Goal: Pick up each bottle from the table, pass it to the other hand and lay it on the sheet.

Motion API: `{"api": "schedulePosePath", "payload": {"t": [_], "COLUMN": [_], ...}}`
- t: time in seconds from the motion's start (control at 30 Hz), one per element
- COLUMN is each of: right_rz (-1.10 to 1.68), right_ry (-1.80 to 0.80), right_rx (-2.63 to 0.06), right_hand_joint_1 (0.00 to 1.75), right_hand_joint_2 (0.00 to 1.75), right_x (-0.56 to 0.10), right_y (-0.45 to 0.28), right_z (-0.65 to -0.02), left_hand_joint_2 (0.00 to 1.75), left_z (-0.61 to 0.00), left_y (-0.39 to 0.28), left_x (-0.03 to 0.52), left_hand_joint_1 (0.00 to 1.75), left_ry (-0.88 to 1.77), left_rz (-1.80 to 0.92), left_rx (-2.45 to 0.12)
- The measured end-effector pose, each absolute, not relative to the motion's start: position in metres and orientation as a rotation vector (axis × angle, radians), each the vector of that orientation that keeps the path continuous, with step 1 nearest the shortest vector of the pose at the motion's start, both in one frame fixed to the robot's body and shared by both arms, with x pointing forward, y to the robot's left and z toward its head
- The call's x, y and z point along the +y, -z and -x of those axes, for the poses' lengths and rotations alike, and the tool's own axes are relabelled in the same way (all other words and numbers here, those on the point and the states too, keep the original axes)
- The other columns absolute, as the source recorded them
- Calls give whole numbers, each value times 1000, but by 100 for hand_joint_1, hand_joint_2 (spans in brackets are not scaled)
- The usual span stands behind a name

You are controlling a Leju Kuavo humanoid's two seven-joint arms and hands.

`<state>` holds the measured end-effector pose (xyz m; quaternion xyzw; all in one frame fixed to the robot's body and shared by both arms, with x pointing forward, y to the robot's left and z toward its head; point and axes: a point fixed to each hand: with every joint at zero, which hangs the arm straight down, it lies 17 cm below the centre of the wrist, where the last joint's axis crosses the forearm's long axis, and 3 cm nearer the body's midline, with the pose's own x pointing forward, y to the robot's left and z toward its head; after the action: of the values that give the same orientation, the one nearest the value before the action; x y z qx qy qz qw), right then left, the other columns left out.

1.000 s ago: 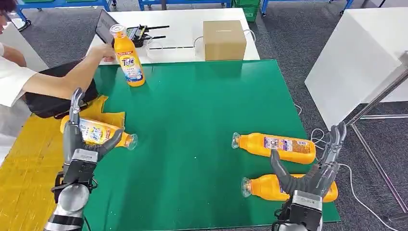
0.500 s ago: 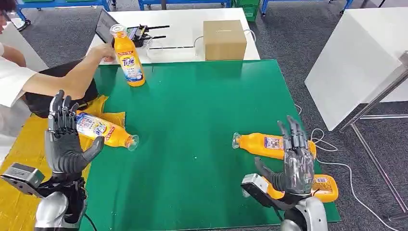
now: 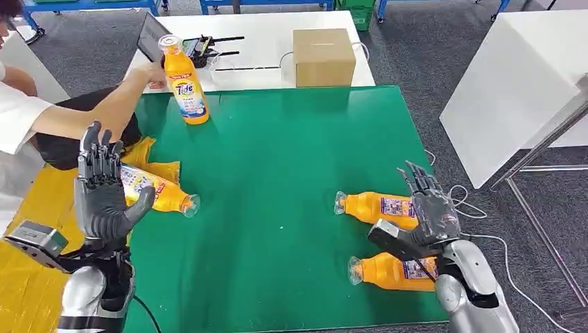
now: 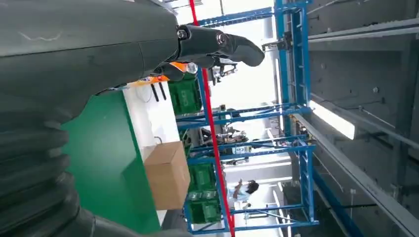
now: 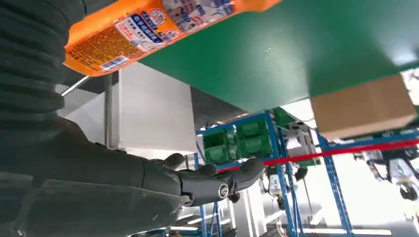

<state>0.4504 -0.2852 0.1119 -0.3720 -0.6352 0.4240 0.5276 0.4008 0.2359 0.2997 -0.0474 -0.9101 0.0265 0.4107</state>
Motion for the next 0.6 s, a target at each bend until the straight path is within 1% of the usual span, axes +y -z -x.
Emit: {"api": "schedulePosePath", "payload": {"t": [0.23,0.6], "right_rz": [926,904], "right_ry": [-1058,-1103], "right_rx": [-1392,-1270], "right_hand_joint_1": [0,0], "right_hand_joint_2": [175,175], "right_x": [-305,-321], "right_y": [-83,-51], "right_z": [-465,-467], "left_hand_joint_2": [175,175], "left_z": [-406,-408], "left_y": [-295,-293], "left_x": [227,226], "left_hand_joint_1": [0,0], "left_ry": [-77,-82], "left_rz": [186,194], "left_rx": [-2262,-2254]}}
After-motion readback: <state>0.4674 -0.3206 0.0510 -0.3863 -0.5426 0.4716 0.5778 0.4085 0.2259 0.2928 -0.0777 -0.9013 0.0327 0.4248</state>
